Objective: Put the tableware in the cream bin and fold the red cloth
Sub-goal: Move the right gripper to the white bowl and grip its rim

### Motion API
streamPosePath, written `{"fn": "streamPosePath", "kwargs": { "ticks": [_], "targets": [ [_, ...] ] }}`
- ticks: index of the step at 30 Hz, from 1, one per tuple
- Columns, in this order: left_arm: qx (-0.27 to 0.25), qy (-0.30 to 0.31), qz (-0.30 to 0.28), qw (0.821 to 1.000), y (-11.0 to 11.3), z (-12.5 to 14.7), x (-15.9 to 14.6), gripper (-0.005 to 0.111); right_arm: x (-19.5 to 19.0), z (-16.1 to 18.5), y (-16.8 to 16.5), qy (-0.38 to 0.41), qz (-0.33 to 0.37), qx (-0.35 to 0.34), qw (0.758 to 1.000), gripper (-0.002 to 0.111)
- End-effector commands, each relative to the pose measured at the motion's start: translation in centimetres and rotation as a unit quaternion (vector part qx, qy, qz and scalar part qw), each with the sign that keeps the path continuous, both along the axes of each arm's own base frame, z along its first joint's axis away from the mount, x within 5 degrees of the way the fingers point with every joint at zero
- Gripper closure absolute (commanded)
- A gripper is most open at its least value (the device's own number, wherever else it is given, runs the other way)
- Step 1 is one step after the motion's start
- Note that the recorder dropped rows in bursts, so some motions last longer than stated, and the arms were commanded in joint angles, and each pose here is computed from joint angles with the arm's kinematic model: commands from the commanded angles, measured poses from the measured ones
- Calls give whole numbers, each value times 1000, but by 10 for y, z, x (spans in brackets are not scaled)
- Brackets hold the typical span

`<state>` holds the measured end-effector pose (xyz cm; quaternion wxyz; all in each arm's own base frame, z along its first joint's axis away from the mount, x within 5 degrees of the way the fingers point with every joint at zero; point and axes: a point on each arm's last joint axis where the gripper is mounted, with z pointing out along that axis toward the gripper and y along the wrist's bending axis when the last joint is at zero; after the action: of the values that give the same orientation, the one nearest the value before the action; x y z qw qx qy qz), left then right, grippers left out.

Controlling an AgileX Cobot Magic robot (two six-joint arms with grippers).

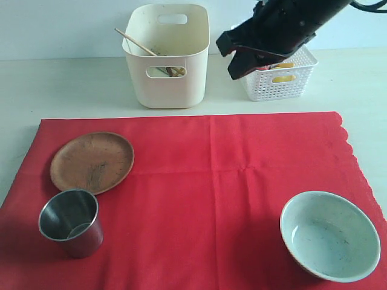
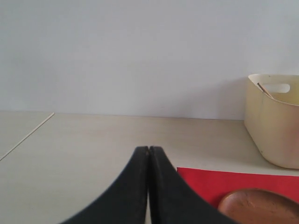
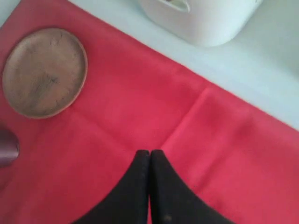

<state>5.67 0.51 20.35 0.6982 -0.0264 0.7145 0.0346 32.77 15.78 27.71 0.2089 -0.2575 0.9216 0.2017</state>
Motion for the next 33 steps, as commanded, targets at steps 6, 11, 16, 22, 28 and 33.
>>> {"fn": "streamPosePath", "kwargs": {
  "ticks": [6,11,16,22,28,33],
  "targets": [
    [2,-3,-6,1000,-1,0,0,104,-44,-21,-17,33,-5,-10,999,108],
    [2,-3,-6,1000,-1,0,0,104,-65,-48,-38,47,-29,-81,995,108],
    [2,-3,-6,1000,-1,0,0,104,-76,-76,-62,82,-104,-186,974,108],
    [2,-3,-6,1000,-1,0,0,104,-86,-87,-74,110,-132,-235,957,94],
    [2,-3,-6,1000,-1,0,0,104,-92,-82,-76,126,-120,-243,954,62],
    [2,-3,-6,1000,-1,0,0,104,-99,-82,-69,140,-65,-215,964,53]
  ]
}}
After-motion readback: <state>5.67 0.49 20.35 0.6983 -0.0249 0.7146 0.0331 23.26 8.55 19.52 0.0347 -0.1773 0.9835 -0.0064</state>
